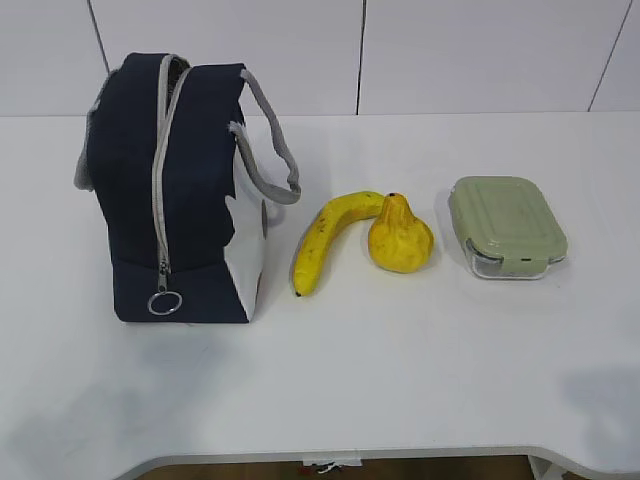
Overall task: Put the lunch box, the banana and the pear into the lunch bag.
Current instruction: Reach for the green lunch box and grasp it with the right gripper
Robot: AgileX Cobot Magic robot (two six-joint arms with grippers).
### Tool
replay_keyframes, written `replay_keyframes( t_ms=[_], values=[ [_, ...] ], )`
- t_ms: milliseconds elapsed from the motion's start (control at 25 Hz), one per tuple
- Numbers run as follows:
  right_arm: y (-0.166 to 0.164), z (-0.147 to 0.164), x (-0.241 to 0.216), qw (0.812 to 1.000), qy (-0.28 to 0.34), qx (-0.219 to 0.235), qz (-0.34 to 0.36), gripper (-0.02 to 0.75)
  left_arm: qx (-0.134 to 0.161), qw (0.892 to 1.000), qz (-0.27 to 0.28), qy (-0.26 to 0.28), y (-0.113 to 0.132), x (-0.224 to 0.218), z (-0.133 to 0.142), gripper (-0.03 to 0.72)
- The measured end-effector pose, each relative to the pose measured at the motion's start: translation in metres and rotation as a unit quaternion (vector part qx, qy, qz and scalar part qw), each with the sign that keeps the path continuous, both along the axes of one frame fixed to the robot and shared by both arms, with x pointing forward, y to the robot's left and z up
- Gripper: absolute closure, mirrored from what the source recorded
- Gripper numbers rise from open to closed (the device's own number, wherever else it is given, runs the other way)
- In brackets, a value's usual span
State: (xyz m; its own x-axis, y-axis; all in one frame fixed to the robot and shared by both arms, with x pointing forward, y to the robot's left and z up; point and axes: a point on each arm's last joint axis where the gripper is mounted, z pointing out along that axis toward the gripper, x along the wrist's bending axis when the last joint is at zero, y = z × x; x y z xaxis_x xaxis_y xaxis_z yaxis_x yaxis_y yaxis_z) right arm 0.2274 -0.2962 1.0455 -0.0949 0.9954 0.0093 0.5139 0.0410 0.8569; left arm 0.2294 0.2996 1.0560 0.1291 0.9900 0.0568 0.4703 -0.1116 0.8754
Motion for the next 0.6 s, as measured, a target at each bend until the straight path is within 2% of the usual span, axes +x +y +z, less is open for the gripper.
replay_keyframes(
  t_ms=[240,600],
  values=[
    [0.000,0.013,0.010,1.000,0.025,-0.002,-0.001,0.250,0.000,1.000,0.000,0.000,0.000,0.000,0.000,0.454],
    [-0.002,0.028,0.040,0.997,0.070,-0.029,-0.014,0.251,0.000,1.000,0.000,0.000,0.000,0.000,0.000,0.454]
  ],
)
